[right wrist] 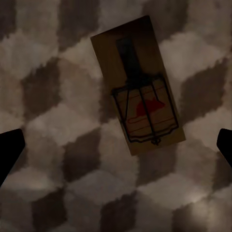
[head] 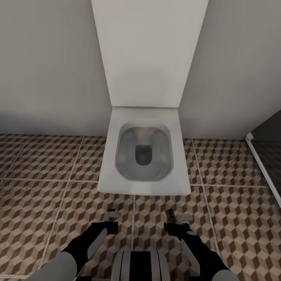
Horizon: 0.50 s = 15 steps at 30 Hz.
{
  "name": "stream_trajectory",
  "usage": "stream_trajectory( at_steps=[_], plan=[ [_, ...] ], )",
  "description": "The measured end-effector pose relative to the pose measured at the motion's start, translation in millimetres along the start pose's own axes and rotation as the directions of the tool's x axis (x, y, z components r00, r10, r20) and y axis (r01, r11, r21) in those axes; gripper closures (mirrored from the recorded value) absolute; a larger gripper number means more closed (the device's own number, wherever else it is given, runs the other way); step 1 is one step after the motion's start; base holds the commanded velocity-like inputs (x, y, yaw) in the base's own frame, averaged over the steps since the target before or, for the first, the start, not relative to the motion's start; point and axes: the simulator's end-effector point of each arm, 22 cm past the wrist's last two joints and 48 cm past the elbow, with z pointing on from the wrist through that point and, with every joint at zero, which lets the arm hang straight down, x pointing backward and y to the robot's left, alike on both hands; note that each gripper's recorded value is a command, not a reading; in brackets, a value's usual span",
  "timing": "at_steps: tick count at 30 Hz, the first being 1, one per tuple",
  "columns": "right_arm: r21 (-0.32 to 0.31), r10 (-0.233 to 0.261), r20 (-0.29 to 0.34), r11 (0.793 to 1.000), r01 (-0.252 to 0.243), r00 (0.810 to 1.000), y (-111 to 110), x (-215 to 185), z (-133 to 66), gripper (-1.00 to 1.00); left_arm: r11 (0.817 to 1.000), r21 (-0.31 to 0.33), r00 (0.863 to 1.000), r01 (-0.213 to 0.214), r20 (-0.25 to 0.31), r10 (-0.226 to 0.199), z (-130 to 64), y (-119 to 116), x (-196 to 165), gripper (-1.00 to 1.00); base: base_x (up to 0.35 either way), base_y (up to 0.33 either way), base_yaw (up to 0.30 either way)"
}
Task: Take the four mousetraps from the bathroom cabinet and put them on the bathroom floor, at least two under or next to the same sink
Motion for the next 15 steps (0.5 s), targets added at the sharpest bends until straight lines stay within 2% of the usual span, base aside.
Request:
stream_trajectory(
  at_steps=[15],
  plan=[
    [0.0, 0.0, 0.0, 1.0, 0.0, 1.0, 0.0, 0.0, 0.0, -1.0, 1.0, 0.001, 1.0, 0.0, 0.003, 0.0, -0.3, -0.5, -1.3, 1.0, 0.0, 0.0, 0.0]
  ],
)
